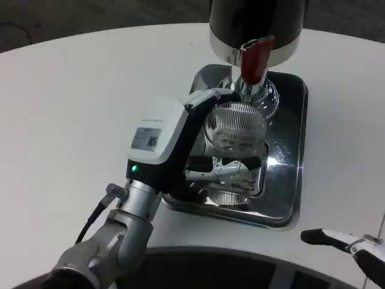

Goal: Grasp the cup under the faucet to collect the drink, then remove the cup.

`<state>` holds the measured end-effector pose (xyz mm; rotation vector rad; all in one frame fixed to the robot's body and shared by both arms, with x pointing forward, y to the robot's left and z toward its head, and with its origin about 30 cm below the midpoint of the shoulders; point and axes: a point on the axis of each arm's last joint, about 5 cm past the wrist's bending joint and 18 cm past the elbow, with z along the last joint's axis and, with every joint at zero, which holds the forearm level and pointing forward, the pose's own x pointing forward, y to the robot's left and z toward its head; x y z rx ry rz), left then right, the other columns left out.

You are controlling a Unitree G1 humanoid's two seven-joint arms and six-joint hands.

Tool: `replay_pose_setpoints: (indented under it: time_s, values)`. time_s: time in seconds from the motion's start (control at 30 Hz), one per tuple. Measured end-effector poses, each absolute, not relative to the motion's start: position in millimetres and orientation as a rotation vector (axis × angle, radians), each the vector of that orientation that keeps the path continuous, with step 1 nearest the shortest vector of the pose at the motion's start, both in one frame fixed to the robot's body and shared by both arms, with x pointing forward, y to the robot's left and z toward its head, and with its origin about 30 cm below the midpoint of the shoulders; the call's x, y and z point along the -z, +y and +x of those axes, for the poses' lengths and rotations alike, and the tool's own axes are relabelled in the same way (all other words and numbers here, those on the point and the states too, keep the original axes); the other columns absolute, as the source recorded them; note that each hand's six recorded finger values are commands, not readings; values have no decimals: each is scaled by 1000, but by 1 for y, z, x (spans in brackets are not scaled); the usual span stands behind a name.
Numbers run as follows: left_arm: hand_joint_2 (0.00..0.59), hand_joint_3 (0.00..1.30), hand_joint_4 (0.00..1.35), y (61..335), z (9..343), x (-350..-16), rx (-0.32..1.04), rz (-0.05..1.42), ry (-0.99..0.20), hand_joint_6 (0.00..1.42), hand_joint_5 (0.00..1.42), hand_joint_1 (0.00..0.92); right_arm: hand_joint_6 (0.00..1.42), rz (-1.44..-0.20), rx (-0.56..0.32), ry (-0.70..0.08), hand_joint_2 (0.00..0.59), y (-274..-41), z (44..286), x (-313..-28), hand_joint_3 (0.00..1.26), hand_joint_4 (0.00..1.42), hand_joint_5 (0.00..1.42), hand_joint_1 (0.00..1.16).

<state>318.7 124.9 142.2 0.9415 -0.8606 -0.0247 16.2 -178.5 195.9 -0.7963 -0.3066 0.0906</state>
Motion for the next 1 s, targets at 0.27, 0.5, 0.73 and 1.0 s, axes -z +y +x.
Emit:
replay_pose_setpoints:
  time_s: [0.27, 0.5, 0.73, 1.0]
  values:
    - [156, 568, 405, 126, 318, -141, 23, 940, -863, 797, 718, 475, 95, -787, -85, -311, 500, -178, 16, -196, 299, 240, 205, 673]
    - [97, 443, 347, 129, 316, -139, 12, 934, -861, 701, 652, 377, 95, -783, -83, -311, 500, -178, 16, -196, 299, 243, 208, 673]
    - [44, 317, 238, 134, 314, -134, -10, 949, -835, 504, 499, 299, 95, -777, -83, -312, 500, -178, 16, -196, 299, 243, 208, 673]
    - [18, 197, 83, 138, 314, -132, -16, 971, -799, 371, 356, 271, 95, -774, -83, -312, 500, -177, 16, -195, 299, 243, 208, 673]
